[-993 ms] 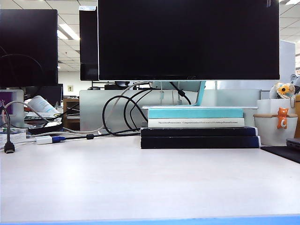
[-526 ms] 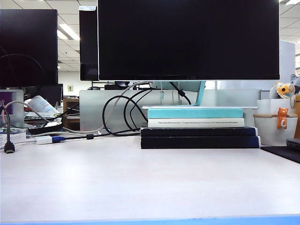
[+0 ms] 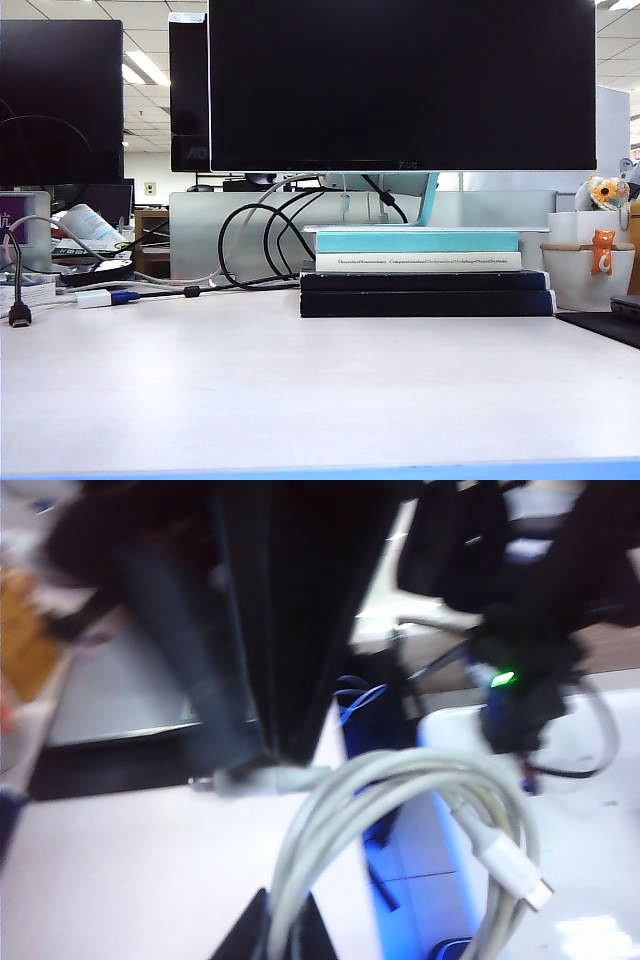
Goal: Unfold the white charging cable into a straight cable.
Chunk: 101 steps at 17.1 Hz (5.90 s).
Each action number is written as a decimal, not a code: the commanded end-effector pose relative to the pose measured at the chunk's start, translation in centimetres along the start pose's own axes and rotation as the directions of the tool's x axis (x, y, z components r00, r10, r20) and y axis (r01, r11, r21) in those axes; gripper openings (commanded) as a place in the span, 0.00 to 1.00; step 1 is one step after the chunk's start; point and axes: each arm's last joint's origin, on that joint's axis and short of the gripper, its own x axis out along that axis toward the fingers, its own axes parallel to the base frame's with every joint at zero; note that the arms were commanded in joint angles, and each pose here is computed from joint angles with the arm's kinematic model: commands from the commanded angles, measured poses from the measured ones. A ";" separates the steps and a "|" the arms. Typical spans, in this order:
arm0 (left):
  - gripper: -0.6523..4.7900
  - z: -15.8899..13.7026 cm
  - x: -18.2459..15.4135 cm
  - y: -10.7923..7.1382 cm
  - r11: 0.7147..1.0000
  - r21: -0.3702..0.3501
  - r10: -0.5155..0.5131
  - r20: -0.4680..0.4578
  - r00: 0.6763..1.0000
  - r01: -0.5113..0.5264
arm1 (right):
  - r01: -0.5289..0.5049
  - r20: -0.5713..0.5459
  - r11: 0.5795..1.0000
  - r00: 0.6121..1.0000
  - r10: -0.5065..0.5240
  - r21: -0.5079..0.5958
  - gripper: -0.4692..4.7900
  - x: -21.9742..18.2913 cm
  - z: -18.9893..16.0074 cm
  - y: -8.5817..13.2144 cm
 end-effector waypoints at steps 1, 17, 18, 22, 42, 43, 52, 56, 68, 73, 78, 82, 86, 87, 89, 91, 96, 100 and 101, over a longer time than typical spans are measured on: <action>0.14 0.5 -0.1 0.1 0.999 0.032 0.016 0.030 0.999 -0.017 | -0.026 0.004 1.000 1.000 0.026 0.002 0.21 0.0 0.0 0.2; 0.15 -0.5 -0.3 -0.2 0.998 -0.012 0.064 -0.103 0.993 -0.066 | 0.085 0.035 0.985 0.996 -0.080 -0.151 0.08 -0.1 1.2 -0.2; 0.11 -1.1 -0.1 0.0 0.991 -0.026 0.121 -0.178 0.976 -0.128 | 0.103 0.031 0.985 0.995 -0.099 -0.141 0.08 -0.1 1.1 -0.2; 0.89 -4.5 2.9 2.0 0.934 -0.209 0.183 -0.412 0.892 -0.288 | 0.559 -0.050 0.825 0.825 -0.563 -0.081 0.08 -0.5 0.4 -1.5; 0.11 -13.3 10.3 6.1 0.926 -0.214 0.119 -0.615 0.779 -0.310 | 0.616 -0.322 0.787 0.753 -0.574 0.039 0.32 0.0 -5.2 -3.7; 0.11 -12.8 9.9 6.0 0.929 -0.187 0.142 -0.616 0.775 -0.319 | 0.596 -0.312 0.802 0.771 -0.556 0.045 0.32 0.0 -5.1 -3.6; 0.11 -0.1 -4.6 -3.0 0.995 0.044 0.092 -0.169 0.981 -0.085 | 0.039 -0.013 0.998 0.999 -0.040 -0.048 0.32 0.3 -3.1 -0.8; 0.11 0.5 -4.7 -3.3 0.995 0.095 -0.002 -0.069 0.998 0.008 | -0.032 0.000 0.999 0.999 0.032 -0.039 0.32 0.3 -3.1 -0.6; 0.11 2.0 -4.6 -2.9 0.972 0.225 -0.101 0.135 0.986 0.069 | -0.241 0.046 0.968 0.968 0.245 -0.073 0.31 0.3 -2.7 -0.2; 0.11 1.7 -1.1 -2.5 0.968 0.227 -0.129 0.088 0.988 0.106 | -0.242 0.045 0.968 0.969 0.245 -0.060 0.31 0.3 -2.8 -0.2; 0.11 1.2 -1.9 -3.8 0.968 0.251 -0.005 -0.095 0.995 0.029 | -0.002 0.008 1.000 1.000 0.002 -0.022 0.44 0.4 -2.5 -1.0; 0.11 2.8 -1.9 -5.9 0.882 0.459 0.197 -0.145 0.970 -0.110 | 0.025 0.052 0.999 0.998 -0.027 0.041 0.44 0.3 -1.2 -1.1; 0.11 3.3 -1.3 -6.7 0.826 0.545 0.274 -0.172 0.946 -0.140 | 0.046 0.099 0.994 0.994 -0.056 0.095 0.48 0.2 0.0 -1.0; 0.11 3.6 -0.8 -6.9 0.785 0.579 0.380 -0.170 0.909 -0.220 | 0.034 0.095 0.993 0.994 -0.045 0.115 0.48 0.2 -0.1 -0.9; 0.11 3.2 -0.4 -7.0 0.754 0.611 0.437 -0.188 0.880 -0.244 | 0.040 0.094 0.991 0.994 -0.052 0.129 0.48 0.2 -0.1 -1.0; 0.11 3.8 -1.3 -7.2 0.729 0.615 0.477 -0.143 0.867 -0.299 | 0.136 0.101 0.978 0.983 -0.153 0.158 0.48 0.2 -0.3 -1.3; 0.11 4.1 -2.0 -7.6 0.730 0.611 0.460 -0.108 0.881 -0.306 | 0.121 0.100 0.981 0.985 -0.137 0.150 0.48 0.2 -0.2 -1.4; 0.11 4.0 -1.5 -7.4 0.719 0.602 0.466 -0.046 0.884 -0.347 | 0.055 0.090 0.984 0.993 -0.071 0.170 0.47 0.3 -0.3 -1.2; 0.11 4.0 -1.5 -7.4 0.718 0.603 0.463 -0.042 0.885 -0.348 | 0.056 0.091 0.984 0.993 -0.072 0.170 0.46 0.3 -0.3 -1.2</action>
